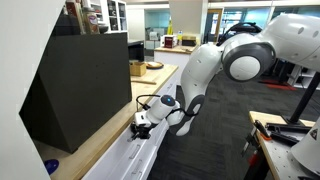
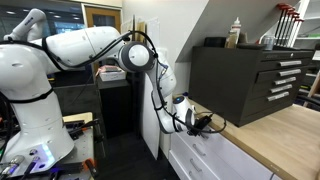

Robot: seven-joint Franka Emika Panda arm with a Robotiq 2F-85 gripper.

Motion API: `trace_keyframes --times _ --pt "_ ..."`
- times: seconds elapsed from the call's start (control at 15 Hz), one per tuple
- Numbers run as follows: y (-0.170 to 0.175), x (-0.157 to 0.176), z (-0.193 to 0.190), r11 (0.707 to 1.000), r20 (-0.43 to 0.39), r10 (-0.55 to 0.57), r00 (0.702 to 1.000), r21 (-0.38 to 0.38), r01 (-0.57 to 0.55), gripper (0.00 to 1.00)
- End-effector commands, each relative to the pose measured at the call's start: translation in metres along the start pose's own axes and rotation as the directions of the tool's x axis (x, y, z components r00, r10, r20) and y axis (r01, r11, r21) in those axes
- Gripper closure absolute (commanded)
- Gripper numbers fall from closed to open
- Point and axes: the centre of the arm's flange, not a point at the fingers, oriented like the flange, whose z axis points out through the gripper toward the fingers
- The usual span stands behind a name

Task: Open the top drawer of the dresser

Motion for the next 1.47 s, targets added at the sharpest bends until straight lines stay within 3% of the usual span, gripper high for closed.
trace_keyframes --times 0.0,0.47,1.4 --pt "-0.045 -0.010 -0.020 0.998 0.022 -0.041 0.999 0.053 0.039 0.96" --pt "-0.067 -0.016 -0.041 0.992 0.000 -0.101 0.995 0.079 0.101 0.97" --pt "-0.076 -0.016 -0.042 0.985 -0.009 -0.115 0.993 0.125 0.115 0.97"
